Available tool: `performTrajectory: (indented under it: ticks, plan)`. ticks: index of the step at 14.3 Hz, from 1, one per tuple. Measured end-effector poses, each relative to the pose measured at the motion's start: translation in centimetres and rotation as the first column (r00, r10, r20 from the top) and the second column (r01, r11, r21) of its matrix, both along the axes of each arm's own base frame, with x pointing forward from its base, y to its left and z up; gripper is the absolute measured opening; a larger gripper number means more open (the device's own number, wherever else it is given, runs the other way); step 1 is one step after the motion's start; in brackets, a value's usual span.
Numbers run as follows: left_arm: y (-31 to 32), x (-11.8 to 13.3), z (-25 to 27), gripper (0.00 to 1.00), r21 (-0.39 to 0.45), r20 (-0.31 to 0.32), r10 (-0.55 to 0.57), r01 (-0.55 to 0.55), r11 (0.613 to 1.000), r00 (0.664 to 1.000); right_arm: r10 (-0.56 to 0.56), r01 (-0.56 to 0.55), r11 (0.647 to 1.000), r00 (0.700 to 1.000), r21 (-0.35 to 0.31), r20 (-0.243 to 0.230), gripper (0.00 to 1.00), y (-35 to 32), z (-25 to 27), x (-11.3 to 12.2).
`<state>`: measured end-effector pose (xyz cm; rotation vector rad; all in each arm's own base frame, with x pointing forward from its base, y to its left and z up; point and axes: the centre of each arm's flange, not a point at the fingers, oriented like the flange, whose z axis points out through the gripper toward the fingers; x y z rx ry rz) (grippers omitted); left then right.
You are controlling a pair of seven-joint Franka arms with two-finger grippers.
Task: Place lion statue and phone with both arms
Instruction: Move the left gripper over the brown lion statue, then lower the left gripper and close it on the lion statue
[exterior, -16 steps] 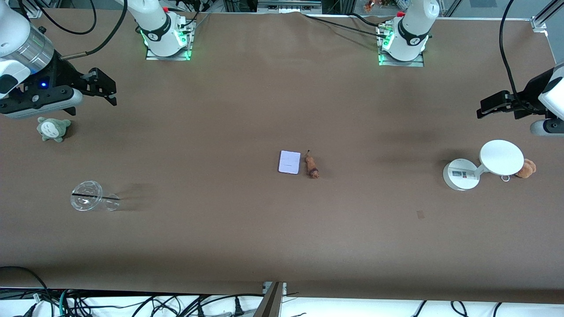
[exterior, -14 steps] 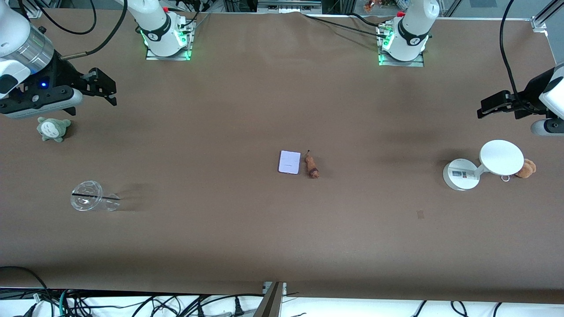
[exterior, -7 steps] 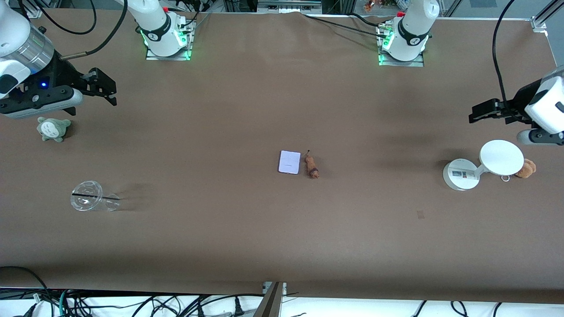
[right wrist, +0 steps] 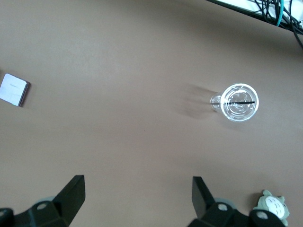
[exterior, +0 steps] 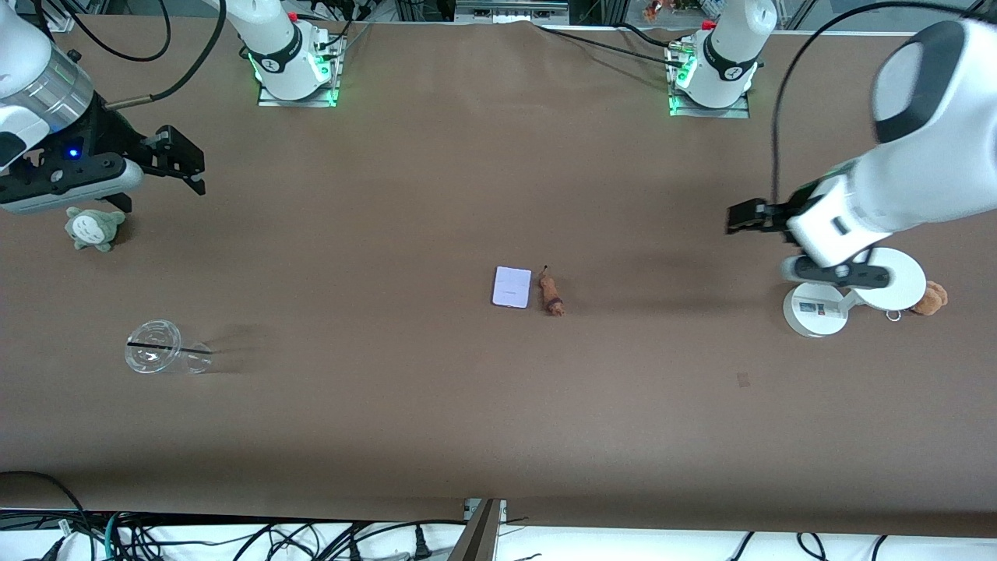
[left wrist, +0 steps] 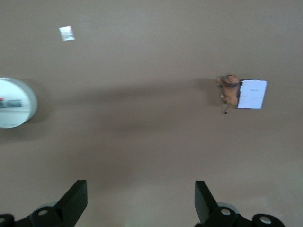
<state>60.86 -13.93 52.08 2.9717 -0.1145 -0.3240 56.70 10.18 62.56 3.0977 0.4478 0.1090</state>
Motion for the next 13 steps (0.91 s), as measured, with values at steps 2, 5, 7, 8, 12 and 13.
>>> performTrajectory:
  ticks: [2,5,7,8,12,13]
  plan:
    - [-3.5,0.1,-1.0,1.00,-0.001,0.012,0.015,-0.015,1.000,1.000,-0.004,0.003,1.000,1.000,-0.004,-0.018,1.00,-0.1,-1.0,0.5]
    - [-10.4,-0.5,-2.6,1.00,0.008,0.047,0.055,-0.055,0.998,0.997,0.001,-0.001,1.000,0.999,-0.007,-0.035,1.00,0.2,-1.6,0.6]
    - [-15.0,-0.9,-4.8,1.00,0.010,0.065,0.079,-0.080,0.997,0.995,0.000,0.000,1.000,0.999,-0.007,-0.033,1.00,0.1,-1.4,0.6]
    - [-16.9,-1.1,-6.2,1.00,0.010,0.071,0.087,-0.088,0.996,0.994,-0.001,0.001,1.000,0.999,-0.007,-0.032,1.00,0.1,-1.3,0.6]
    - [-21.1,-1.3,-11.8,1.00,0.025,0.061,0.086,-0.088,0.996,0.994,0.002,-0.004,1.000,0.996,-0.018,-0.092,1.00,0.3,-2.1,0.1]
    - [-21.9,-1.4,-13.3,1.00,0.028,0.058,0.078,-0.080,0.996,0.995,0.002,-0.004,1.000,0.995,-0.020,-0.104,1.00,0.3,-2.3,0.1]
